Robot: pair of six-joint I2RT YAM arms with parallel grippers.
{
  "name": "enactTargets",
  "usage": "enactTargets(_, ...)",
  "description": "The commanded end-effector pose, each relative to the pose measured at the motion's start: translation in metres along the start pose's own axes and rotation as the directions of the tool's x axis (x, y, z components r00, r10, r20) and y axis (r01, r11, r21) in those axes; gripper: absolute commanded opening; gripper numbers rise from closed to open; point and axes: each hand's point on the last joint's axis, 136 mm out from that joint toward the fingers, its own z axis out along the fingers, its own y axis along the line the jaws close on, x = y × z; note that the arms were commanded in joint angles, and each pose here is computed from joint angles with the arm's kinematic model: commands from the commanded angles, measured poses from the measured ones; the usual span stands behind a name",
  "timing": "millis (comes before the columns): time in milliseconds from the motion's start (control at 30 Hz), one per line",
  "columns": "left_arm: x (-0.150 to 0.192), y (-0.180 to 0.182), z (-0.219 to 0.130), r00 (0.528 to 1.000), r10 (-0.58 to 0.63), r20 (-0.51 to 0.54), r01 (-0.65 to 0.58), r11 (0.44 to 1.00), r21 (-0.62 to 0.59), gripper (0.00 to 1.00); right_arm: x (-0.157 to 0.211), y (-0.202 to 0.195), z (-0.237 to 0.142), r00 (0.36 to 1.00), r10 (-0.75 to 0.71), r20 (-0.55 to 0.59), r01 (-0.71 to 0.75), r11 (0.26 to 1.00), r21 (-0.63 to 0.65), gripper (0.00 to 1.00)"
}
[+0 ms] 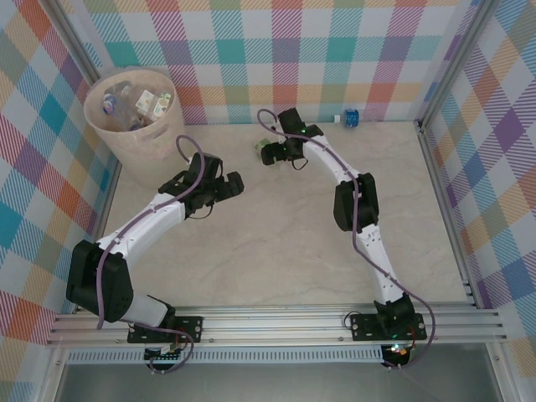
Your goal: Put the plastic bottles in the bin
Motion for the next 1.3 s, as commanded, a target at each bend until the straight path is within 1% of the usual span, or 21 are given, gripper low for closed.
enactTargets(0,0.000,0.006,0.000,1.000,-0.013,0.006,0.014,1.000,-0.019,1.00,0.007,0.007,0.012,1.000,-0.021,-0.023,0.021,1.000,-0.016,0.91)
enactTargets(167,-0.001,0.006,0.001,1.000,-0.014,0.008,0.014,1.000,-0.021,1.00,0.013,0.016,0.020,0.999,-0.015,-0.044,0.012,0.998,-0.054,0.83)
enactTargets(200,0.000,0.006,0.001,1.000,-0.014,0.006,0.014,1.000,-0.021,1.00,0.014,0.018,0.022,0.999,-0.013,-0.048,0.010,0.998,-0.062,0.80)
enactTargets(267,-0.001,0.006,0.002,1.000,-0.014,0.006,0.014,1.000,-0.021,1.00,0.013,0.020,0.023,0.999,-0.014,-0.046,0.011,0.998,-0.059,0.71)
enactTargets(333,0.000,0.004,0.003,1.000,-0.014,-0.001,0.014,1.000,-0.018,1.00,0.011,0.021,0.020,0.999,-0.016,-0.038,0.014,0.999,-0.050,0.60)
enactTargets(367,0.000,0.003,0.003,1.000,-0.014,-0.003,0.014,1.000,-0.013,1.00,0.009,0.021,0.017,0.999,-0.010,-0.033,0.009,0.999,-0.048,0.57)
enactTargets(500,-0.002,-0.005,0.001,1.000,-0.016,-0.006,0.016,1.000,0.024,1.00,-0.001,0.030,-0.009,1.000,-0.025,-0.009,0.024,0.996,-0.080,0.46)
enactTargets(633,-0.005,-0.016,-0.004,0.999,-0.034,-0.006,0.035,0.996,0.085,1.00,-0.007,0.035,-0.045,0.998,-0.033,0.046,0.037,0.996,-0.081,0.42)
enactTargets(700,-0.006,-0.026,-0.009,0.998,-0.054,-0.006,0.055,0.988,0.143,1.00,-0.006,0.037,-0.068,0.996,-0.020,0.090,0.028,0.995,-0.092,0.42)
enactTargets(800,-0.014,-0.050,-0.021,0.995,-0.098,0.014,0.090,0.954,0.287,1.00,0.006,0.045,-0.104,0.989,-0.002,0.147,0.023,0.990,-0.142,0.41)
enactTargets(867,-0.016,-0.062,-0.028,0.991,-0.134,0.003,0.124,0.927,0.353,1.00,0.020,0.049,-0.124,0.985,0.011,0.171,0.019,0.985,-0.173,0.42)
enactTargets(933,-0.019,-0.077,-0.036,0.985,-0.169,-0.023,0.162,0.886,0.434,1.00,0.037,0.051,-0.142,0.983,0.022,0.180,0.015,0.980,-0.198,0.42)
enactTargets(1000,-0.020,-0.097,-0.046,0.979,-0.193,-0.070,0.200,0.825,0.529,1.00,0.054,0.057,-0.159,0.981,0.026,0.191,0.020,0.971,-0.236,0.42)
enactTargets(1100,-0.020,-0.116,-0.054,0.965,-0.226,-0.134,0.260,0.754,0.603,1.00,0.073,0.065,-0.183,0.975,0.036,0.218,0.030,0.956,-0.291,0.42)
enactTargets(1200,-0.023,-0.126,-0.063,0.953,-0.269,-0.141,0.293,0.694,0.657,1.00,0.090,0.073,-0.201,0.972,0.056,0.227,0.027,0.937,-0.347,0.42)
enactTargets(1267,-0.024,-0.129,-0.067,0.953,-0.274,-0.132,0.289,0.683,0.671,1.00,0.099,0.082,-0.210,0.971,0.059,0.231,0.038,0.918,-0.394,0.42)
